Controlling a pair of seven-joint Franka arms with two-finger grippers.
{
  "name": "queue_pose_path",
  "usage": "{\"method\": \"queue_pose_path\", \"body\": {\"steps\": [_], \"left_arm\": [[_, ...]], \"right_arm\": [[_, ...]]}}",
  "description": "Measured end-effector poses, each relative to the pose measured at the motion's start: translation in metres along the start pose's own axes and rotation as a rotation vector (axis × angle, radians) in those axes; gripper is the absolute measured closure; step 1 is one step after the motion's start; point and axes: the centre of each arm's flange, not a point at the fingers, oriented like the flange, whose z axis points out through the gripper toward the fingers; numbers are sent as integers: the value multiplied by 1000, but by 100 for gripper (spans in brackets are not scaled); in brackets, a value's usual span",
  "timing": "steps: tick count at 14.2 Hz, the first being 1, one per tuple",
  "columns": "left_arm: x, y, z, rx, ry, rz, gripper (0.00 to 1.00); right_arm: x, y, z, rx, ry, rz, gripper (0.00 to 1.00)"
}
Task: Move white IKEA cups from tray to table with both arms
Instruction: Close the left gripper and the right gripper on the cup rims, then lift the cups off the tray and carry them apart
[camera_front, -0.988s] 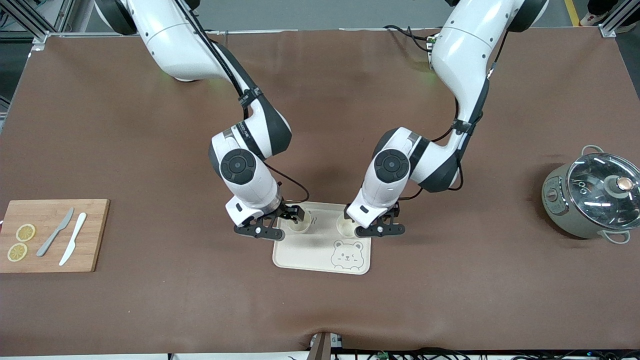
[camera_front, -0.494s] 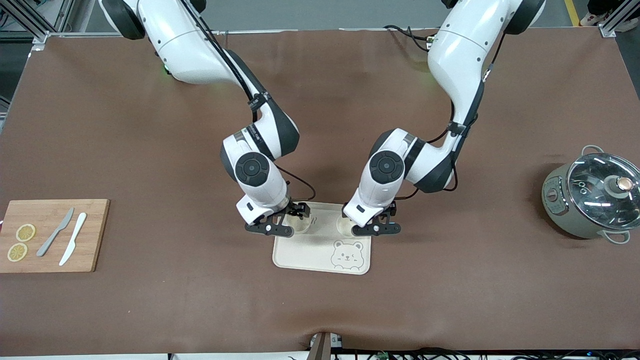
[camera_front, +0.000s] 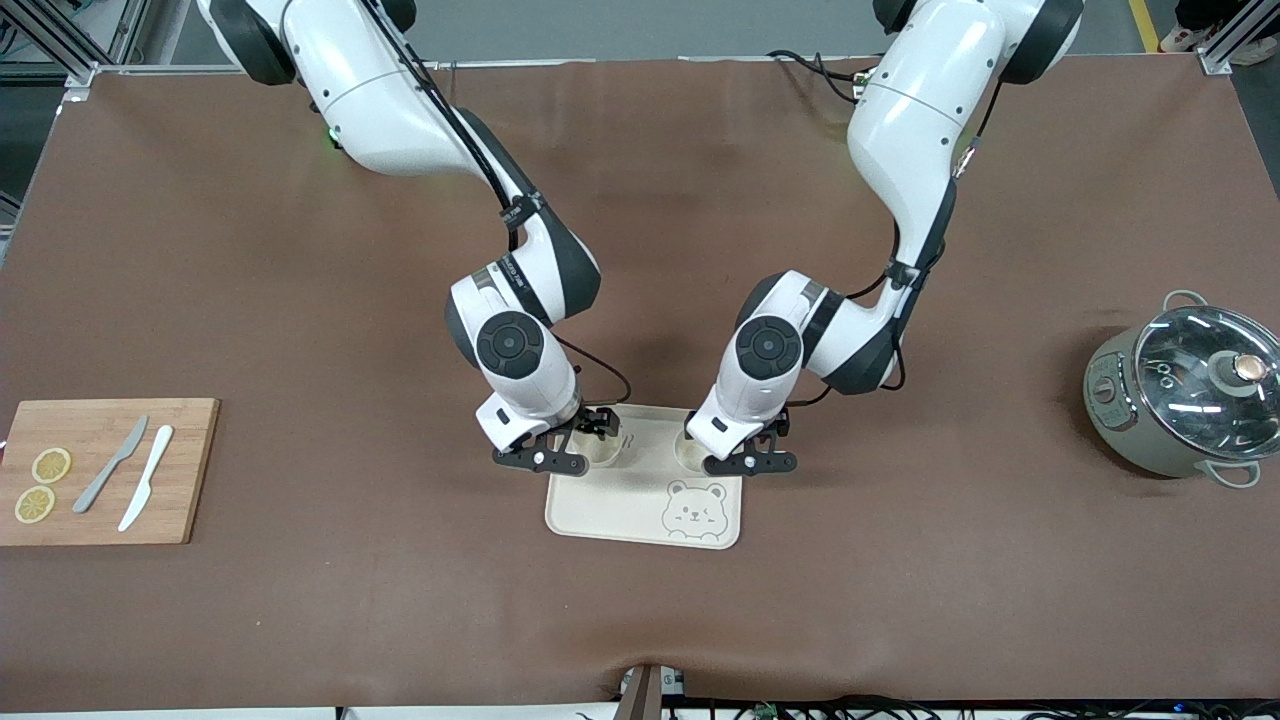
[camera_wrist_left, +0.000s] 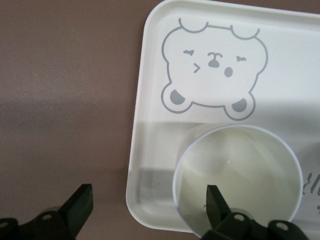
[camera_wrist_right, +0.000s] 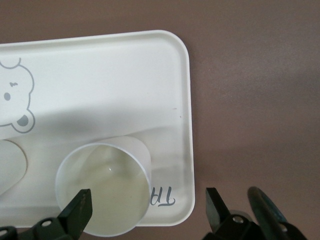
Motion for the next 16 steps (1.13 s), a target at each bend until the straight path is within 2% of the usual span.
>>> {"method": "queue_pose_path", "body": {"steps": [1, 4, 7, 9, 10, 13, 14, 16], "left_arm": [[1, 0, -1, -2, 3, -10, 7], [2, 1, -3, -5, 7, -20, 41], [2, 1, -3, -5, 7, -21, 70], [4, 4, -8, -14, 17, -21, 86], [4, 4, -9, -16, 20, -21, 91], [9, 1, -12, -18, 28, -27, 92], [11, 0, -16, -20, 33, -31, 92], [13, -2, -27, -13, 27, -36, 92]], "right_arm": [[0, 0, 4, -1, 0, 0, 0], [0, 1, 16, -3, 2, 1, 0], [1, 2, 27, 0, 11, 1, 0], [0, 3, 35, -5, 5, 1, 0], [0, 4, 38, -7, 4, 2, 0], [0, 4, 40, -7, 5, 1, 0], [0, 4, 39, -6, 6, 1, 7], [1, 3, 39, -3, 9, 1, 29]]}}
